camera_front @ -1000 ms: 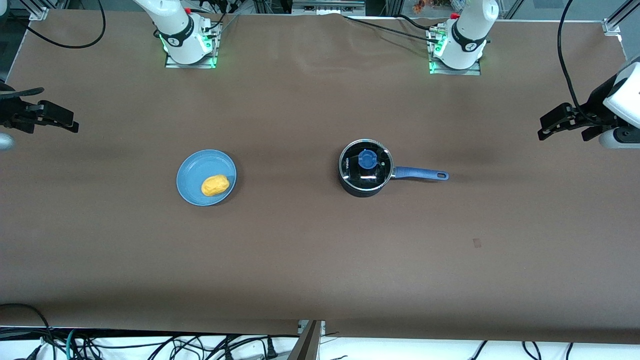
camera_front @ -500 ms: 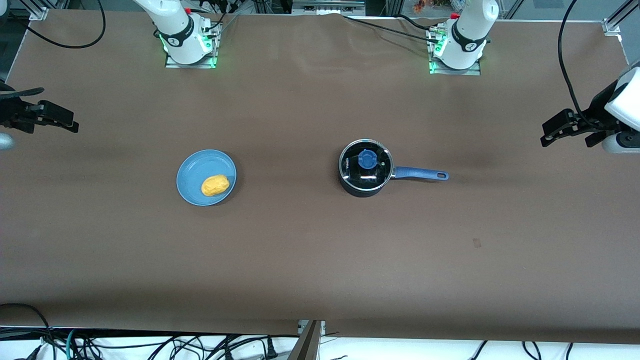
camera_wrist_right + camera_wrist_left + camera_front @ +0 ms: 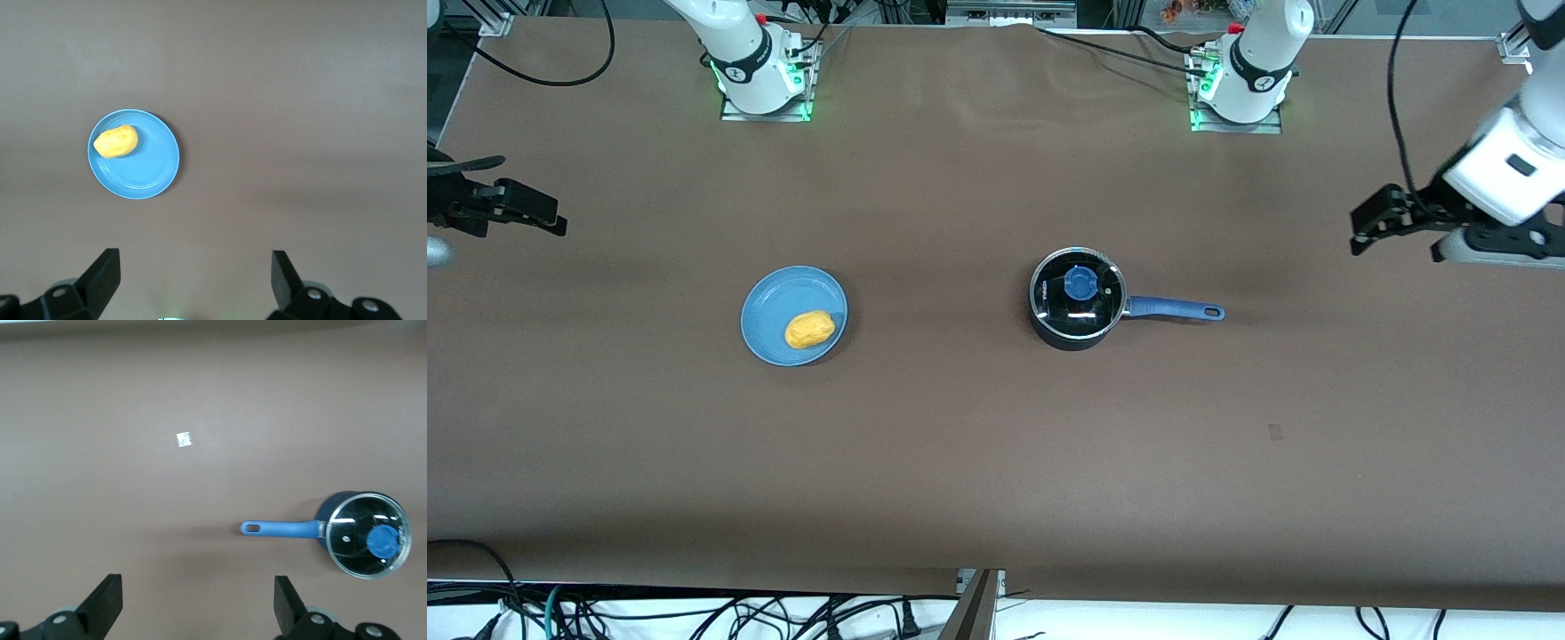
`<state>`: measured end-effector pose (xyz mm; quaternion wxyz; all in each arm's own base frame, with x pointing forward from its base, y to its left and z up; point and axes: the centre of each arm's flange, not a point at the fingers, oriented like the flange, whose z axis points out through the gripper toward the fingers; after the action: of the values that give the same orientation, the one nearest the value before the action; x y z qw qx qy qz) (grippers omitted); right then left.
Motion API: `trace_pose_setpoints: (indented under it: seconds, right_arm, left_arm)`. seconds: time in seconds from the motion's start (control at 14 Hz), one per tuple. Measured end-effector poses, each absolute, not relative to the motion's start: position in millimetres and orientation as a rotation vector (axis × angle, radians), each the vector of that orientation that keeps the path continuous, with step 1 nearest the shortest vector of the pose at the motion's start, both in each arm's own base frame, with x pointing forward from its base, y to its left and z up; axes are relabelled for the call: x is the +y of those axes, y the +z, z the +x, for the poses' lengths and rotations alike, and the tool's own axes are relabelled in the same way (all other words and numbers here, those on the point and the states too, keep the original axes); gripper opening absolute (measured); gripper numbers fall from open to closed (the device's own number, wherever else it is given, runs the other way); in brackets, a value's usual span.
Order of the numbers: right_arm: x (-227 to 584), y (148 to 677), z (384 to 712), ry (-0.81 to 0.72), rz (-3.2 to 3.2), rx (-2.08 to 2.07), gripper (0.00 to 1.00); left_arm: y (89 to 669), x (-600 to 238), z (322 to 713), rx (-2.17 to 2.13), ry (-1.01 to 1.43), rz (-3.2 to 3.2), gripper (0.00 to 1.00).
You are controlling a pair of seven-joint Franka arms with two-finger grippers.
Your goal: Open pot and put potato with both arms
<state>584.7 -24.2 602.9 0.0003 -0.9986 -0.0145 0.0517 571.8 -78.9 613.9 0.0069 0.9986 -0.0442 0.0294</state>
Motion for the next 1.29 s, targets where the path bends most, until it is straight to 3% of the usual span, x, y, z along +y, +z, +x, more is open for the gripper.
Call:
trace_pose_setpoints:
  seconds: [0.29,1.29]
  right_arm:
    - [-25,603,585,0.162,-3.137,-0.044,1.00]
    - [-25,603,586,0.152,-3.136,-0.076,1.00]
  left_arm:
    - [618,-107,567,-0.215,0.104,3.115,1.00]
    - [614,-64,571,-0.109,0.060,3.161,1.00]
